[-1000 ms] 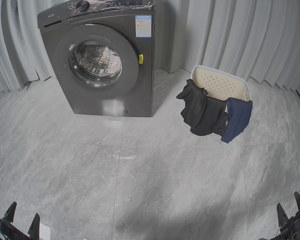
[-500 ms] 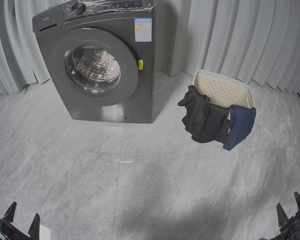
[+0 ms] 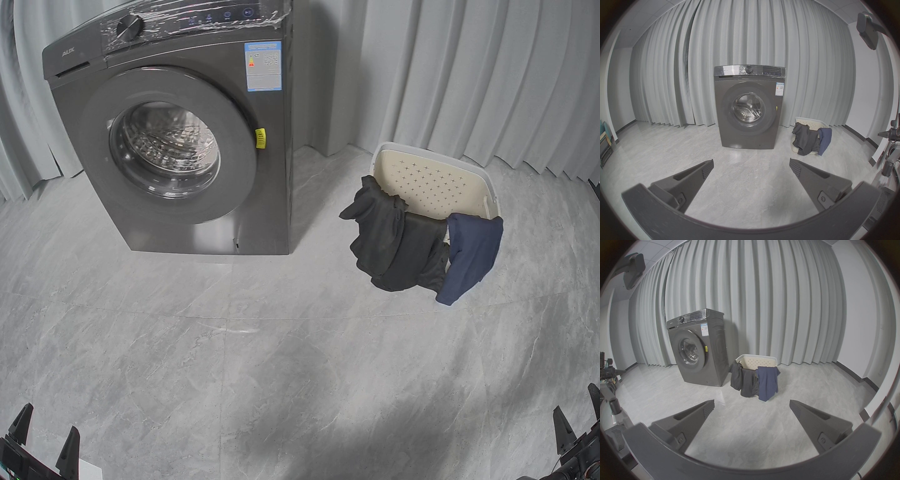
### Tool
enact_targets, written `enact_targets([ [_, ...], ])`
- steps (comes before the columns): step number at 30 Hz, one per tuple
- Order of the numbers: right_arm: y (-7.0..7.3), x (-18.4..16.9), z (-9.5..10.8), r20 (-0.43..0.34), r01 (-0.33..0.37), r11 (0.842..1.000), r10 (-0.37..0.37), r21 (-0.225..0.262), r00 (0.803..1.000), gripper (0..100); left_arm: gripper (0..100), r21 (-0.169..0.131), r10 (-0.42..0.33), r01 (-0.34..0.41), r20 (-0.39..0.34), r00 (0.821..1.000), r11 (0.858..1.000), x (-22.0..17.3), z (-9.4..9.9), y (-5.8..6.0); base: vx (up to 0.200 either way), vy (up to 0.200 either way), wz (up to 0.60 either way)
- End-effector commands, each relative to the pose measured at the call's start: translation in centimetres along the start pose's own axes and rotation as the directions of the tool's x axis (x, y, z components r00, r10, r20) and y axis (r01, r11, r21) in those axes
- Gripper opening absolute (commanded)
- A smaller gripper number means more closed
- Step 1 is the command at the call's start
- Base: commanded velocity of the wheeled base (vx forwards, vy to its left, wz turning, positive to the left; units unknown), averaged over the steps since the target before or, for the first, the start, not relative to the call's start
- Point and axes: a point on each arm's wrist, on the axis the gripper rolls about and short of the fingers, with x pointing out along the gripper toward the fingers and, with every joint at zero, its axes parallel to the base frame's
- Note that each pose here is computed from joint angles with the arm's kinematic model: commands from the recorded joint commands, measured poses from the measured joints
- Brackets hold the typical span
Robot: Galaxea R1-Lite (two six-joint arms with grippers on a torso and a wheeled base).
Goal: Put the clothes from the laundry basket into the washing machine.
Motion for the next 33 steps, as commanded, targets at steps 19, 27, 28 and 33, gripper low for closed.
enact_targets([
  [19,0.00,-0.01,-0.53,0.001,0.000,1.000,0.000,0.001,1.000,100,100,-0.002,0.001,-0.001,-0.004,1.000,1.000,0.03,-0.47,0.01,0.126,0.000,0.00],
  [27,0.00,-0.01,-0.53,0.001,0.001,1.000,-0.001,0.001,1.000,100,100,-0.003,0.002,-0.002,-0.003,1.000,1.000,0.03,-0.46,0.01,0.000,-0.125,0.00],
  [28,0.00,-0.01,-0.53,0.001,0.000,1.000,0.000,0.001,1.000,100,100,-0.003,0.002,-0.002,-0.003,1.000,1.000,0.03,-0.46,0.01,0.000,-0.200,0.00],
  [33,0.00,-0.01,-0.53,0.001,0.000,1.000,0.000,0.001,1.000,100,100,-0.003,0.001,-0.001,-0.003,1.000,1.000,0.03,-0.46,0.01,0.000,-0.200,0.00],
])
